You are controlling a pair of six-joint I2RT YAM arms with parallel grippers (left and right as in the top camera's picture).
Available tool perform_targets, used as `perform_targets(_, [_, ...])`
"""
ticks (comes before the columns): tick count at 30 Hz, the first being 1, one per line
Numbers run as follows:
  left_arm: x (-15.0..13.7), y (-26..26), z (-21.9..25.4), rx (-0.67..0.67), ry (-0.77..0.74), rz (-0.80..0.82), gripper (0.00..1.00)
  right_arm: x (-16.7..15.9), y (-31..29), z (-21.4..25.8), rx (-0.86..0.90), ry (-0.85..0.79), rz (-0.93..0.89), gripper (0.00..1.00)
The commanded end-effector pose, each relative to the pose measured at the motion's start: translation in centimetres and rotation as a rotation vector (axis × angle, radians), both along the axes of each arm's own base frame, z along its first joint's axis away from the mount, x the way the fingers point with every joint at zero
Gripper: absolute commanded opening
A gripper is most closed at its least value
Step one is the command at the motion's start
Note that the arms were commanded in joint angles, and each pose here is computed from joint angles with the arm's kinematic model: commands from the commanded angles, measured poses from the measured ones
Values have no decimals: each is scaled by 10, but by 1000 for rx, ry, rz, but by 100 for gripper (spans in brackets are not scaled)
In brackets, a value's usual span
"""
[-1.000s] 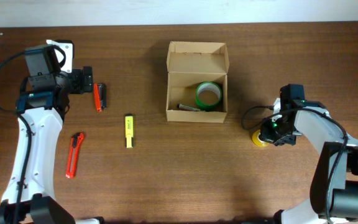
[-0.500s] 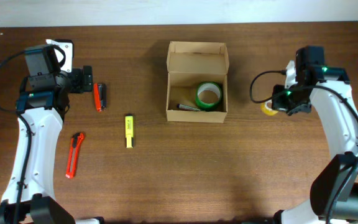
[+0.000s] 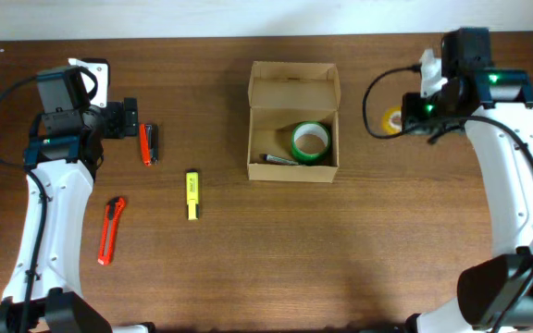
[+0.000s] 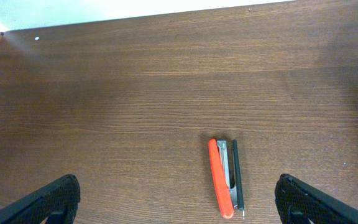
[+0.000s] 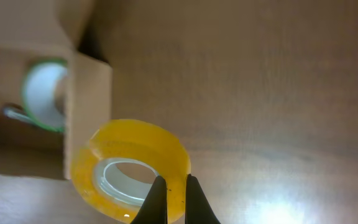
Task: Pack container
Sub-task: 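Carry the yellow tape into the box and release it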
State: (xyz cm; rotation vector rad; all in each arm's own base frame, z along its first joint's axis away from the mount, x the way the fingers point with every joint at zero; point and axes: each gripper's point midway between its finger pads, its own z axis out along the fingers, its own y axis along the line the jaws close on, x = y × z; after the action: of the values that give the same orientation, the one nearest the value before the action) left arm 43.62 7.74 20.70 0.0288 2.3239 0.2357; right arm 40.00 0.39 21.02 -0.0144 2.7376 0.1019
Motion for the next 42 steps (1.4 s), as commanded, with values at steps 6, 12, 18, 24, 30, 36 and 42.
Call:
perform_targets(6, [4,4,4,18,-5,-1,100,25,52,46,31,-125,184,4])
perform_targets(12, [4,4,4,18,-4,-1,100,46,104,29,2,-69,367,4])
perform_targets(18, [3,4,3,18,-2,-1,100,59,146,-9,-37,35,532,3])
perform_targets(24, [3,4,3,17,-1,-1,100,44,181,-49,-67,131,717,3])
perform_targets(30, [2,3,2,14,4,-4,100,33,218,-82,-82,172,889,3])
perform_targets(36, [-1,2,-2,10,25,-5,99,29,229,-117,-65,241,920,4])
perform_targets(42, [-1,2,-2,10,25,-5,99,26,236,-132,-22,266,944,4])
